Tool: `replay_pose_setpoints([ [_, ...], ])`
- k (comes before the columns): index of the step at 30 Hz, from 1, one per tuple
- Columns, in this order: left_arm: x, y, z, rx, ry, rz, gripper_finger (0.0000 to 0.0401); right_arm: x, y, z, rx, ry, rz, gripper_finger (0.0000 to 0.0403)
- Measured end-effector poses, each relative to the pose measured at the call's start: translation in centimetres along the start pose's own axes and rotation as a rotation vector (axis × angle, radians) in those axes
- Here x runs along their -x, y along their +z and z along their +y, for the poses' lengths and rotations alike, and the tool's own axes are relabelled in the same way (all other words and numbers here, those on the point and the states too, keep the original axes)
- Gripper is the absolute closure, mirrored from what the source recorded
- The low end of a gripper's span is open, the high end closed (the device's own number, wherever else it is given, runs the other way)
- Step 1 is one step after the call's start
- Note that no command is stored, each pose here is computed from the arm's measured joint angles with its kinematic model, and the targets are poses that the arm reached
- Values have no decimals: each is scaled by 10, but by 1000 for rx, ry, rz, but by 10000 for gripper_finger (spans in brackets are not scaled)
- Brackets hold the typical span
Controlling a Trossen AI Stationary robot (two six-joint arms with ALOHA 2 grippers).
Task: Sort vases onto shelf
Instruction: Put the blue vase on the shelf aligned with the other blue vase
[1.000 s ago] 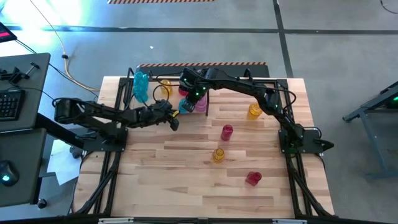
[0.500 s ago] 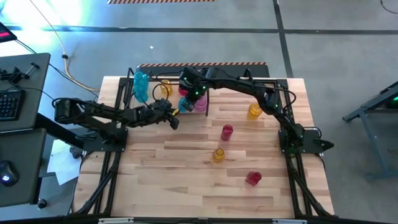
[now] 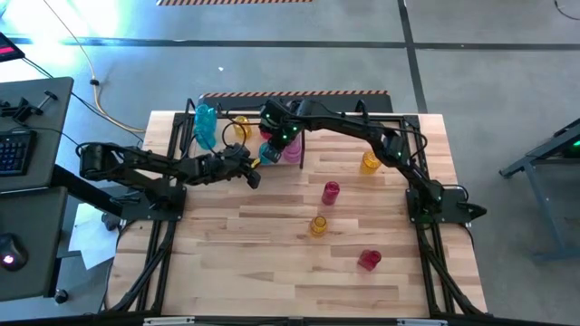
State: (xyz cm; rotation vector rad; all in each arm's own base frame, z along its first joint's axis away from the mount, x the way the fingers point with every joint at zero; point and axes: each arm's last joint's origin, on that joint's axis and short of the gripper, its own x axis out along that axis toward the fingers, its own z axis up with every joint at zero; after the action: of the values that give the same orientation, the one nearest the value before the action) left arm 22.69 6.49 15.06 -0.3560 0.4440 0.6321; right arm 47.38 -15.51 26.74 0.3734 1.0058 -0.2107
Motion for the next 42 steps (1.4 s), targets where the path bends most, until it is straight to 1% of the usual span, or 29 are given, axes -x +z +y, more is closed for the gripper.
replay_pose_setpoints([
  [9, 0, 2, -1, 6, -22, -11, 401, 0, 4, -3, -5, 11, -33, 361],
  [14, 0, 2, -1, 6, -24, -11, 401, 0, 7, -3, -18, 24, -62, 349],
  [19, 0, 2, -2, 6, -41, -3, 401, 0, 10, -1, -17, 47, -98, 347],
  [22, 0, 2, -2, 28, -47, 2, 401, 0, 12, -1, -27, 68, -108, 347],
  [31, 0, 2, -2, 32, -58, 9, 401, 0, 12, -1, -28, 67, -114, 347],
  [34, 0, 2, -3, 54, -59, 8, 401, 0, 12, -1, -28, 65, -115, 347],
  [42, 0, 3, -2, 59, -34, -8, 401, 0, 12, -1, -28, 65, -114, 347],
])
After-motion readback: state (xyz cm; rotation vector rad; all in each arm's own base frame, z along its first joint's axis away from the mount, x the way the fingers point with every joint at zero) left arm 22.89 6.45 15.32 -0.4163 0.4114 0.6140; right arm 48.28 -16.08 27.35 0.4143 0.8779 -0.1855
